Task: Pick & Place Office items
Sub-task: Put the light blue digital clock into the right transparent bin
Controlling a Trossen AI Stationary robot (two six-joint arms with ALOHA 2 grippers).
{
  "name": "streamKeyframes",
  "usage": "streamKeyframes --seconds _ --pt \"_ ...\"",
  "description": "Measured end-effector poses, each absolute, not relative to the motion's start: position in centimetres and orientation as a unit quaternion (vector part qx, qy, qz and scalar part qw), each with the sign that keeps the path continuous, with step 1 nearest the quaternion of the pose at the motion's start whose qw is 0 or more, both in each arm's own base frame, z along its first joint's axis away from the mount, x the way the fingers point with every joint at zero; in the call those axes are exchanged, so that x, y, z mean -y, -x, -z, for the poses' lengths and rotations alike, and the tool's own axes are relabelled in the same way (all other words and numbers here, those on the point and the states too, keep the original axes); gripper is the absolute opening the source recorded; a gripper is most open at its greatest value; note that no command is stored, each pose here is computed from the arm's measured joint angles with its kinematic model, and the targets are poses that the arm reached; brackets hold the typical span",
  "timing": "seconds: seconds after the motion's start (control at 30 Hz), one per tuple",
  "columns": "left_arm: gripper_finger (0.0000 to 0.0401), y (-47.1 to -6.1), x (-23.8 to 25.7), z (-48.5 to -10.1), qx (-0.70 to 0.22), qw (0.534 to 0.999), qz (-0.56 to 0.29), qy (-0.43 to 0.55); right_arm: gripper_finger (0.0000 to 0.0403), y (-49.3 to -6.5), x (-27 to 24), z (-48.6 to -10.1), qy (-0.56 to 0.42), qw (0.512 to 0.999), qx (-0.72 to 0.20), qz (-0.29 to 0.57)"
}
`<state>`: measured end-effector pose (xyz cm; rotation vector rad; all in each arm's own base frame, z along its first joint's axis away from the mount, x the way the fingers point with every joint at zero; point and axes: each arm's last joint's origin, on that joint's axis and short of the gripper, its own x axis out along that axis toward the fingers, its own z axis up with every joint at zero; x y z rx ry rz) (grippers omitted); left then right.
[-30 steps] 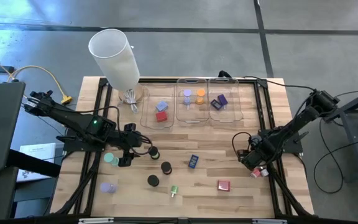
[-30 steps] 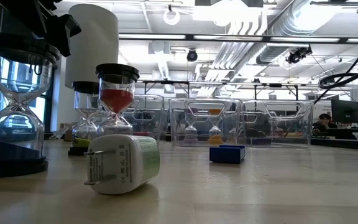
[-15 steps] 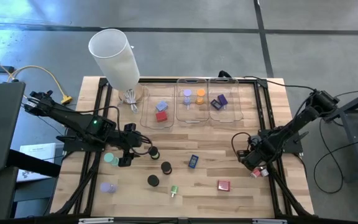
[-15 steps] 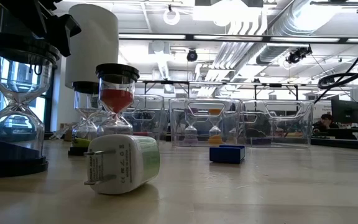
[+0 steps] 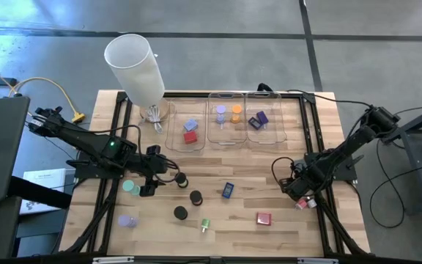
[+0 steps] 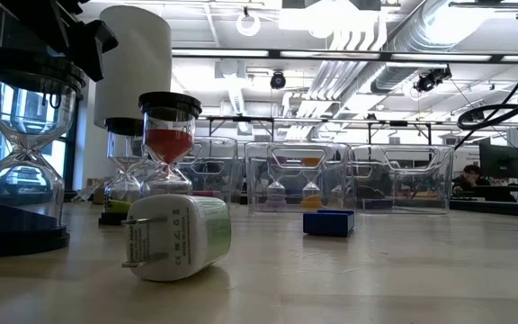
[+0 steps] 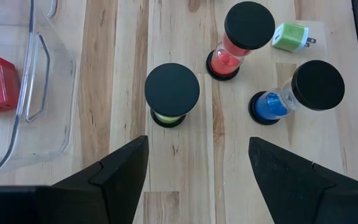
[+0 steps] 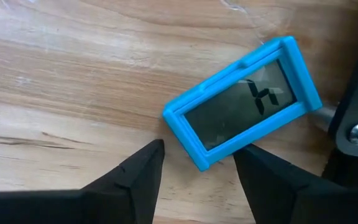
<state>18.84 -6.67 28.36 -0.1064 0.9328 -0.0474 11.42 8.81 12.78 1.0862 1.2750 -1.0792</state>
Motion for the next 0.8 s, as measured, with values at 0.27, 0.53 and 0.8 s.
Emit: streamKeyframes --seconds 0.27,0.53,0.8 --pt "0.0271 -18.87 6.68 -28.38 -0.448 0.892 0.023 0.052 0.0194 -11.52 -8.96 -12.81 -0.451 0.549 -0.554 0.434" --pt "0.0271 -18.87 6.68 -28.38 -0.448 0.892 0.023 0.052 0.0194 -11.56 -9.07 -12.86 -0.483 0.519 -0.539 0.454" --pt "0.0271 -18.87 6.68 -28.38 -0.448 0.892 0.023 0.052 0.0194 -11.61 -9.11 -12.95 -0.511 0.498 -0.519 0.471"
